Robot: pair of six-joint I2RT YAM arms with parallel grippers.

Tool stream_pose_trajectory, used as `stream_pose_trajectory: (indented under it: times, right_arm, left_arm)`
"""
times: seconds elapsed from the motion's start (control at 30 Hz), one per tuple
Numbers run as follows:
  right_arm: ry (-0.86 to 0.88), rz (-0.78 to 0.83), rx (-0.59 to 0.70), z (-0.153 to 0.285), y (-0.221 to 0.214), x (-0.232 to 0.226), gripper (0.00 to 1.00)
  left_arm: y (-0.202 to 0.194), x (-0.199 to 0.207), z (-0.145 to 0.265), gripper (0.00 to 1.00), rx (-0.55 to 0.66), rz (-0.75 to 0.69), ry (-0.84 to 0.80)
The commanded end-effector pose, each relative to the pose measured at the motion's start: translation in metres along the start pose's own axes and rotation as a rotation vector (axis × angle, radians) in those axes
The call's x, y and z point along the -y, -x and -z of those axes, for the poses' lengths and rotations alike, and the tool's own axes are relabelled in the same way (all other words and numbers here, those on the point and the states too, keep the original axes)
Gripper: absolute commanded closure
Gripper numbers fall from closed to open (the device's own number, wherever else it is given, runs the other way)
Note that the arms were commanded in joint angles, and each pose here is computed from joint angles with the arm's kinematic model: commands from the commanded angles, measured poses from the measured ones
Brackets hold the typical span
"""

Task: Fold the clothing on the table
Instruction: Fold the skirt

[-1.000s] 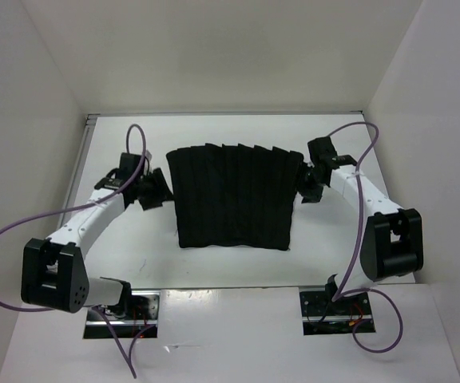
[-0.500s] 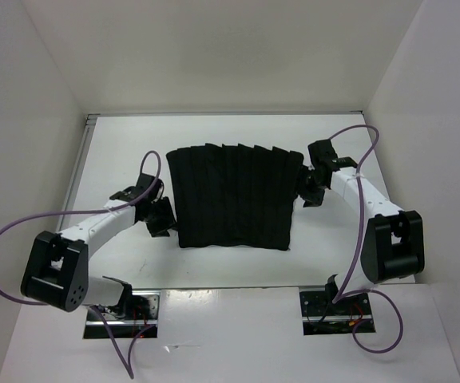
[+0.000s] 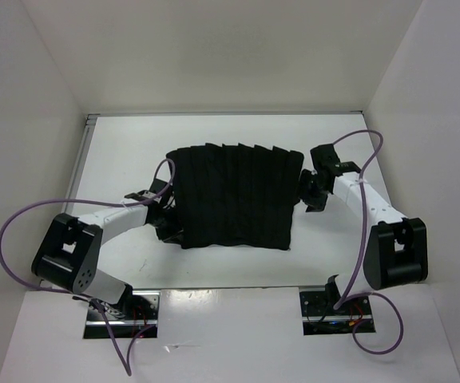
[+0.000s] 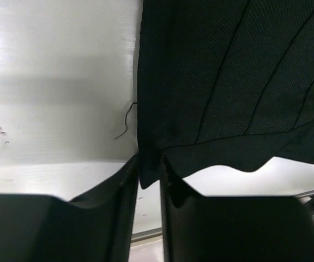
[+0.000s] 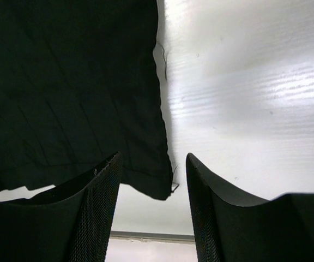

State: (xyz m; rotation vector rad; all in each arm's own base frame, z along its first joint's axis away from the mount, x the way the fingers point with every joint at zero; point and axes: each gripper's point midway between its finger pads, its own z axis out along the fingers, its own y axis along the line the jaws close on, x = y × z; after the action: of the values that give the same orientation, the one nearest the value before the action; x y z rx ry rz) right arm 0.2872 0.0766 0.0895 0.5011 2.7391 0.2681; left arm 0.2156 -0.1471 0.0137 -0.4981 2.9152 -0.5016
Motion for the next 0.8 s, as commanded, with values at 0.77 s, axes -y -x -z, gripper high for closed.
stream_pose_trajectory:
  times: [0.77]
  right_arm:
    - [-0.169, -0.091, -0.304, -0.036, -0.097, 0.009, 0.47]
  left_arm:
    - [0.035, 0.047, 0.023, 1.0, 0.112, -0.039, -0.087]
